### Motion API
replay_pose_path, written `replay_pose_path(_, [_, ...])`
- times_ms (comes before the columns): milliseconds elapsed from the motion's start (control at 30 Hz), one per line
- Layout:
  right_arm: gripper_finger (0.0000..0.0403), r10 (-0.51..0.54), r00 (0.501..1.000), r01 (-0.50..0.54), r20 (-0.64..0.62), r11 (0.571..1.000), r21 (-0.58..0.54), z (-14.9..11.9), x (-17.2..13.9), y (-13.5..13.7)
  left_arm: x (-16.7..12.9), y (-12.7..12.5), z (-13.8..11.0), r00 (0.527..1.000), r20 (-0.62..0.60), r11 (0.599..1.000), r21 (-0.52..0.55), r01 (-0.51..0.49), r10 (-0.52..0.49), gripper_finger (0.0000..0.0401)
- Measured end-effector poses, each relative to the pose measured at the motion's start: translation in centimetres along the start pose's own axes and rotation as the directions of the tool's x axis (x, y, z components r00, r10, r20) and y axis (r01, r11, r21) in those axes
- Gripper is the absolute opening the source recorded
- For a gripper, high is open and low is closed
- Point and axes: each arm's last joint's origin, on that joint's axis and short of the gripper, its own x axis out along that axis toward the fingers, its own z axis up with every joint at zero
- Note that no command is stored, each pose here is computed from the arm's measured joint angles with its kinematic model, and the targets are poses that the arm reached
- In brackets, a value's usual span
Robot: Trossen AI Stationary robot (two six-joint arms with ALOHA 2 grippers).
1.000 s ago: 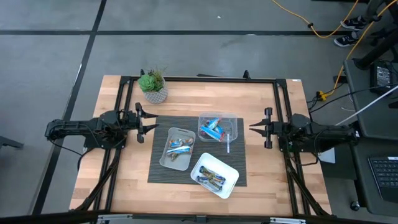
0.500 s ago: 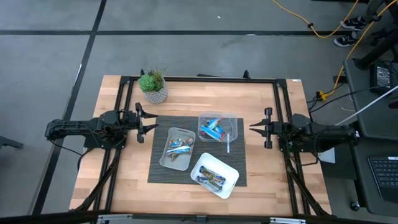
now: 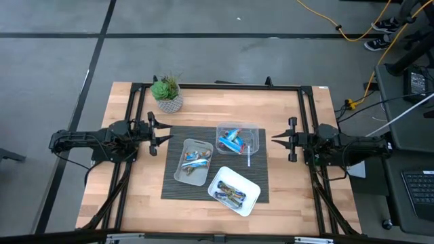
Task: Pick and place Granola Bars by type
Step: Return to Home Position
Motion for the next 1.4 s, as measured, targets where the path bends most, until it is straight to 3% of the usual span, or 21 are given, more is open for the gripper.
replay_pose_path(1400, [0.0056,0.000,1.000,0.000,0.000,1.000,0.000,0.00,0.00,0.00,0.00,0.00,0.00,1.000,0.000,1.000,0.000,0.000,0.000,0.0190])
